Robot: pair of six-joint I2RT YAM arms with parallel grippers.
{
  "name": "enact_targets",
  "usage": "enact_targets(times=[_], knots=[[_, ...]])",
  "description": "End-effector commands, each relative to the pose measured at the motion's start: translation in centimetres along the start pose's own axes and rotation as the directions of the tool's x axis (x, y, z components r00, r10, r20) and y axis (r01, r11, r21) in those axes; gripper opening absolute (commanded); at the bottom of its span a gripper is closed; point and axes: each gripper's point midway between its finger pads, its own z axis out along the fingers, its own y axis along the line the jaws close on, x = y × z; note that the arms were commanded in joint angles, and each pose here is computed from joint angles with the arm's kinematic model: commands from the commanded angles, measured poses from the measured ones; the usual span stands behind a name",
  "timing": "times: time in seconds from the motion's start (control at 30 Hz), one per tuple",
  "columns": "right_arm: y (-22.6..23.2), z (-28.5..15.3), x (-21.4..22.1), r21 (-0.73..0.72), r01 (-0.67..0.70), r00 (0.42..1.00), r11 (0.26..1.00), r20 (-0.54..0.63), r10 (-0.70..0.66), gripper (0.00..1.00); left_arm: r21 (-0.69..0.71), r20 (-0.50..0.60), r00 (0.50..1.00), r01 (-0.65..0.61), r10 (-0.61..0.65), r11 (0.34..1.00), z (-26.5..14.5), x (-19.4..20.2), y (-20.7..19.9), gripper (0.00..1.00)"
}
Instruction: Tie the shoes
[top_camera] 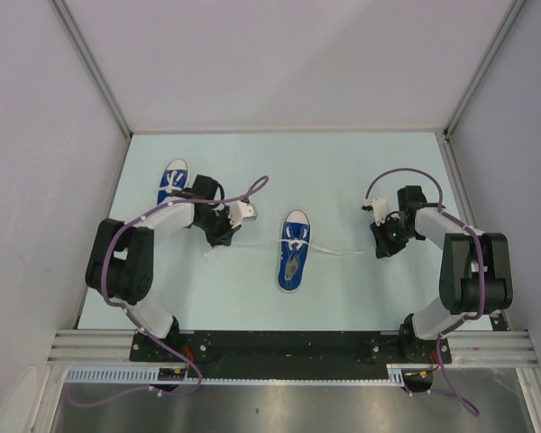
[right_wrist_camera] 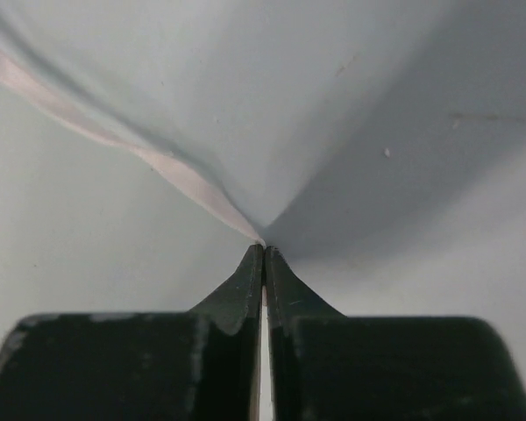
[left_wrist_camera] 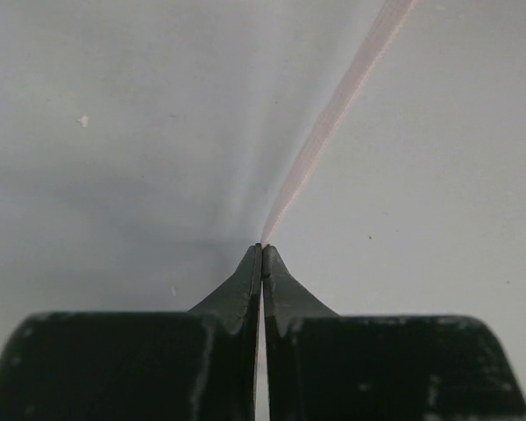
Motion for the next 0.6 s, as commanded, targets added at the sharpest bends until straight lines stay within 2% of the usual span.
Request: enact_targets(times=[0.0, 0.03, 0.07, 0.1, 0.17, 0.23, 0.27, 0.33, 0.37, 0.4, 0.47, 0.5, 0.57], knots=[[0.1, 1.5, -0.9, 0.028, 0.033, 0.999, 0.999, -0.015, -0.032, 0.17, -0.061, -0.062, 0.998, -0.031, 0.027, 0.998, 1.3, 0.3, 1.4, 0.12], [0.1, 1.5, -1.2, 0.027, 0.036, 0.999, 0.999, -0.010, -0.036, 0.27, -0.054, -0.064, 0.997, -0.038, 0.034, 0.998, 1.4, 0.1, 1.2, 0.20], [0.3, 1.3, -1.6, 0.027, 0.040, 0.999, 0.999, -0.001, -0.040, 0.37, -0.047, -0.061, 0.998, -0.033, 0.030, 0.998, 1.4, -0.1, 1.0, 0.33], [0.6, 0.9, -1.9, 0.027, 0.041, 0.999, 0.999, 0.009, -0.041, 0.54, -0.057, -0.032, 0.999, -0.038, 0.037, 0.998, 0.7, -1.1, 1.2, 0.39], [0.5, -1.1, -3.8, 0.058, 0.049, 0.995, 0.997, 0.084, -0.054, 0.67, -0.081, 0.011, 0.999, -0.042, 0.043, 0.996, -0.7, -2.6, 1.3, 0.54], [0.4, -3.6, -5.7, 0.075, 0.043, 0.984, 0.996, 0.168, -0.055, 0.74, -0.149, 0.109, 0.991, -0.056, 0.072, 0.987, -3.9, -5.4, 1.4, 0.60], [0.5, -5.8, -7.0, 0.108, 0.053, 0.968, 0.993, 0.239, -0.078, 0.80, -0.186, 0.147, 0.986, -0.056, 0.084, 0.981, -5.2, -6.6, 1.6, 0.69], [1.2, -8.9, -9.0, 0.112, 0.062, 0.931, 0.992, 0.352, -0.098, 0.85, -0.243, 0.264, 0.958, -0.045, 0.110, 0.969, -9.2, -9.4, 1.4, 0.78], [0.9, -10.7, -9.9, 0.135, 0.051, 0.907, 0.989, 0.408, -0.103, 0.96, -0.253, 0.309, 0.944, -0.037, 0.117, 0.967, -10.5, -10.4, 1.2, 0.93], [1.3, -13.3, -11.4, 0.186, 0.070, 0.856, 0.980, 0.493, -0.154, 1.00, -0.270, 0.377, 0.919, -0.006, 0.112, 0.963, -12.4, -11.8, 1.2, 0.99], [2.4, -15.6, -12.8, 0.195, 0.066, 0.804, 0.979, 0.571, -0.168, 1.00, -0.329, 0.455, 0.880, 0.023, 0.138, 0.944, -15.5, -13.7, 0.8, 0.99], [2.8, -17.3, -13.9, 0.232, 0.071, 0.759, 0.970, 0.619, -0.204, 1.00, -0.332, 0.512, 0.852, 0.077, 0.111, 0.940, -16.4, -14.8, 0.9, 1.00], [4.3, -18.1, -14.8, 0.229, 0.110, 0.722, 0.967, 0.651, -0.236, 1.00, -0.329, 0.570, 0.816, 0.118, 0.097, 0.937, -17.8, -15.7, 0.1, 1.00]])
